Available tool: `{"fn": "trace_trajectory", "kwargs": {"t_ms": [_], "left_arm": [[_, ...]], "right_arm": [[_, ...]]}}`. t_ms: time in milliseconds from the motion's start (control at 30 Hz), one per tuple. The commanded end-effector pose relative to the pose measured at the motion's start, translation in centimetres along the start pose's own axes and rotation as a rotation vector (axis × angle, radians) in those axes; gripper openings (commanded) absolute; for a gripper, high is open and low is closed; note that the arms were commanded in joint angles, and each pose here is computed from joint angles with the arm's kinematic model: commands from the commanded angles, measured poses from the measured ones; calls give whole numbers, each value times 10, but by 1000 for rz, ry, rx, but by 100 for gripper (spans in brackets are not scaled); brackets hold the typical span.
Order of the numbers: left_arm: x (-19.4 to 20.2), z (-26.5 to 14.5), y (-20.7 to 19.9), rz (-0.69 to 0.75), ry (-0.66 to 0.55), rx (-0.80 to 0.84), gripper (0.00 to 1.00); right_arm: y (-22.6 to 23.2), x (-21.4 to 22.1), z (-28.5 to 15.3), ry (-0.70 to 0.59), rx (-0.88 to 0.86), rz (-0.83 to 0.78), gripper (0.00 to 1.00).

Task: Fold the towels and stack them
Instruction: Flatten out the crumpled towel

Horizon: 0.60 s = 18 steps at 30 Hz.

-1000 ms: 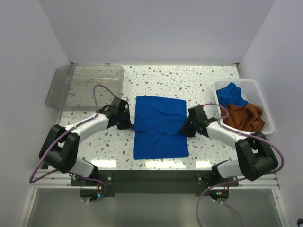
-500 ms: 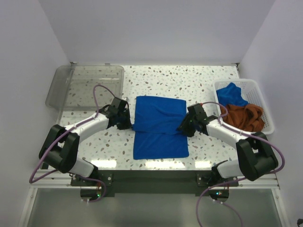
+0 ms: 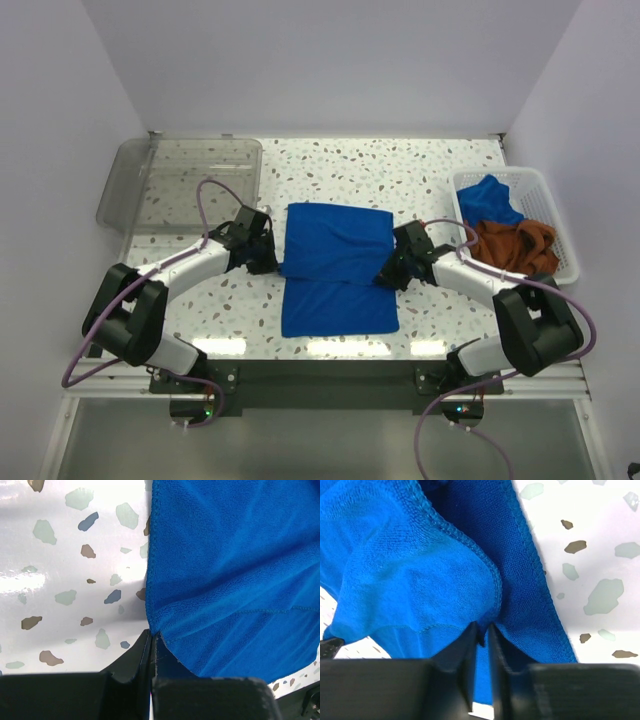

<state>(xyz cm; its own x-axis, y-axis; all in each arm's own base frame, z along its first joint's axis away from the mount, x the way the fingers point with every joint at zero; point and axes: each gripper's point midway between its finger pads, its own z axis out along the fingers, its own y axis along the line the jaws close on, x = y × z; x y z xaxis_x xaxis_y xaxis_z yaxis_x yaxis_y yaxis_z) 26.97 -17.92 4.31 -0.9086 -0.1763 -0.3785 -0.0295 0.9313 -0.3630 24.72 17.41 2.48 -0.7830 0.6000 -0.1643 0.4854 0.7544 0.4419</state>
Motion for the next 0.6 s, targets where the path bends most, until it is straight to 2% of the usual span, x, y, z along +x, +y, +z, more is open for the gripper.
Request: {"fn": "trace_trajectory", "kwargs": {"t_ms": [0, 100, 267, 367, 400, 467, 500, 567], "left_arm": [[-12, -7, -8, 0, -53, 36, 0], [-18, -9, -10, 2, -63, 32, 0], [-39, -14, -21, 9, -95, 34, 0], [-73, -22, -36, 27, -152, 32, 0], [-97, -31, -49, 36, -201, 53, 0], [-119, -31, -53, 29, -220, 40, 0], [-148, -46, -70, 33, -284, 73, 0], [-175, -44, -75, 25, -317, 68, 0]], "right_arm": [[3, -5, -3, -29, -2, 10, 15], [11, -13, -13, -53, -8, -14, 1], [25, -42, -33, -131, -18, -57, 0], [36, -78, -51, -217, -31, -67, 0], [49, -94, -61, -254, -59, -67, 0], [54, -120, -68, -296, -63, -71, 0], [60, -131, -71, -315, -72, -75, 0], [77, -162, -81, -376, -91, -96, 0]]}}
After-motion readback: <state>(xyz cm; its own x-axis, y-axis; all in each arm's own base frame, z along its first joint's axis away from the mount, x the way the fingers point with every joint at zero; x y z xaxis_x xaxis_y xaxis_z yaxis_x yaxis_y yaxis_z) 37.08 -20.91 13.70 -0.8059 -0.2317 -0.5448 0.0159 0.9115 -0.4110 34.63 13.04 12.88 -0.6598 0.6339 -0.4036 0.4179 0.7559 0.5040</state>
